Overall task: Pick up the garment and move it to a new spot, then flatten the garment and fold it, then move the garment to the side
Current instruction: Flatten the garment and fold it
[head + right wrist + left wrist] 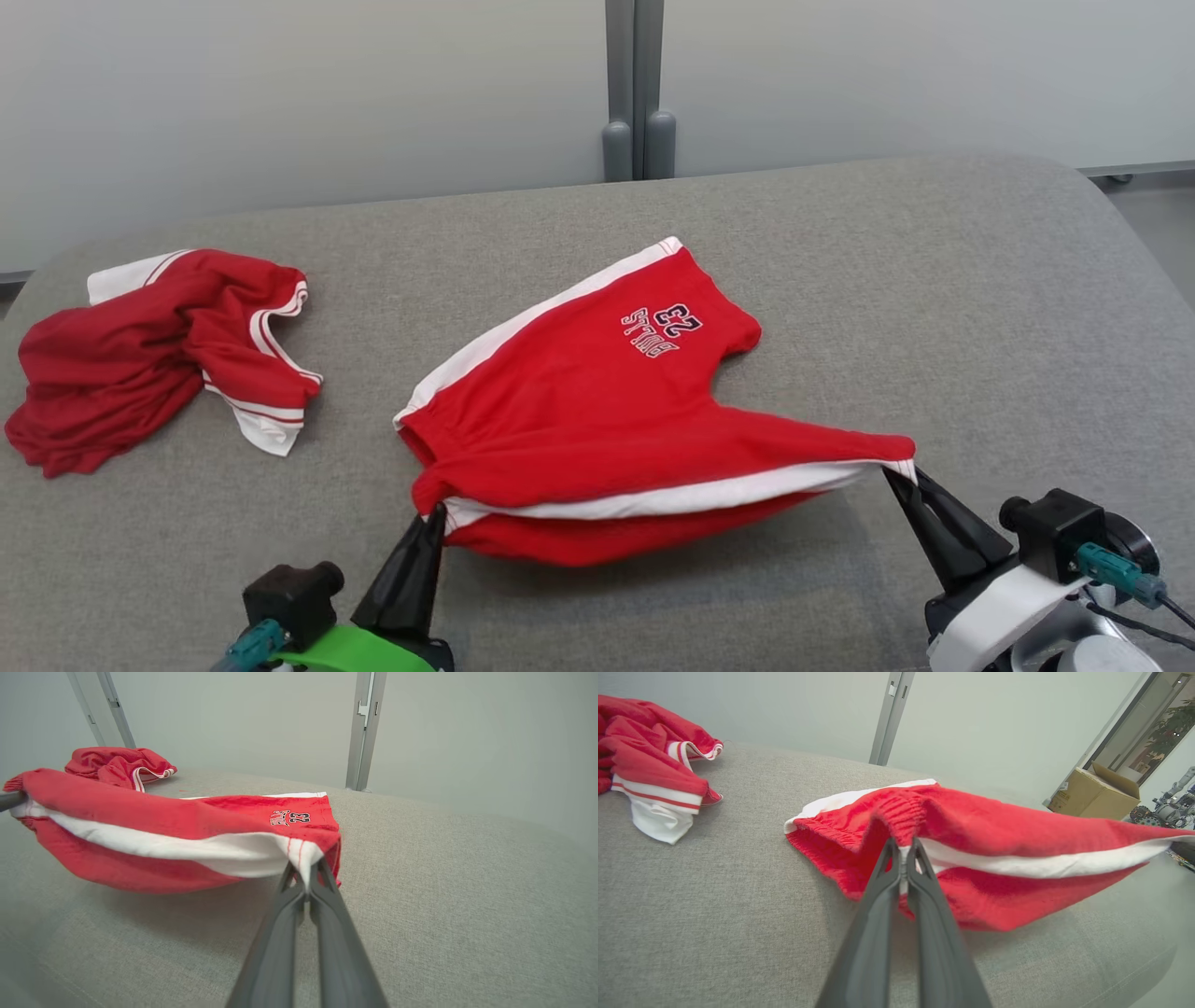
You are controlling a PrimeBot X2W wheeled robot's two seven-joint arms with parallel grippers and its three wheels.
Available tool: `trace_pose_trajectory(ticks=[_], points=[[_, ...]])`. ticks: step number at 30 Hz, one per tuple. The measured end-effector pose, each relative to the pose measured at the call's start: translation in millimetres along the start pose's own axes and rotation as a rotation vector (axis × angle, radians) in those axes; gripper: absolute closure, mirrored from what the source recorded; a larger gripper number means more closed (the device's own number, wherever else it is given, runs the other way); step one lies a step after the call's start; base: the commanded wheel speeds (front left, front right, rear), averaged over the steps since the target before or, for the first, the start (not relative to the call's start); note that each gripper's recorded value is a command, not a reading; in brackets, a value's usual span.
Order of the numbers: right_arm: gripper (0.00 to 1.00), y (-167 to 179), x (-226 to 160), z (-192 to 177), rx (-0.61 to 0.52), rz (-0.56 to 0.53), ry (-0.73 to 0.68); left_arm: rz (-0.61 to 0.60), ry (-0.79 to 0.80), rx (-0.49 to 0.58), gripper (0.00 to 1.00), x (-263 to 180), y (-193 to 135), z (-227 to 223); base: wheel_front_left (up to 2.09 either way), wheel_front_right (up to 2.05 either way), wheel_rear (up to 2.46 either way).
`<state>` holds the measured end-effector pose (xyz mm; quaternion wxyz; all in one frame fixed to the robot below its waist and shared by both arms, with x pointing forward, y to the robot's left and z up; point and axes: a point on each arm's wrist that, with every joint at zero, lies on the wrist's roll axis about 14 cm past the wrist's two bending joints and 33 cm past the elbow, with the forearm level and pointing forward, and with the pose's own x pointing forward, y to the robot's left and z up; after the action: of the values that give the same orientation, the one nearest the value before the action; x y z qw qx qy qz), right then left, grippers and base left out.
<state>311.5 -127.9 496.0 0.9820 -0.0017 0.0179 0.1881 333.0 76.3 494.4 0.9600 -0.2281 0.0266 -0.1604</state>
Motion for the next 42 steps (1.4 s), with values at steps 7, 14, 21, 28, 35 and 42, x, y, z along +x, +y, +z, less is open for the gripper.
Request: trace_pose_trajectory(ticks=[7, 14, 21, 28, 35, 42], points=[[1.0, -6.4, 9.1, -27.2, 0.023, 0.013, 0.133, -0.007, 0.065, -0.042, 1.0, 4.9, -7.1, -13.0, 0.0, 0.0, 0.0], [1.0, -24.9, 61.4, -2.8, -0.052, 0.053, 0.128, 0.029, 0.08, -0.058, 1.0, 31.0, 9.7, -4.5, 0.0, 0.0, 0.0], [1.0, -39.2, 113.9, 5.1, -0.082, 0.08, 0.182, 0.067, 0.103, -0.061, 1.0, 67.4, 24.9, 2.1, 0.0, 0.0, 0.0], [1.0, -46.1, 165.3, 1.5, -0.087, 0.108, 0.251, 0.129, 0.162, -0.052, 0.96, 95.5, 48.9, -5.5, 0.0, 0.0, 0.0], [1.0, -46.3, 204.1, -23.3, -0.08, 0.137, 0.361, 0.19, 0.197, -0.03, 0.87, 114.0, 71.2, -9.6, 0.0, 0.0, 0.0], [0.89, -21.9, 229.6, -51.7, -0.094, 0.219, 0.442, 0.267, 0.227, -0.036, 0.82, 116.5, 97.6, -16.4, 0.0, 0.0, 0.0]])
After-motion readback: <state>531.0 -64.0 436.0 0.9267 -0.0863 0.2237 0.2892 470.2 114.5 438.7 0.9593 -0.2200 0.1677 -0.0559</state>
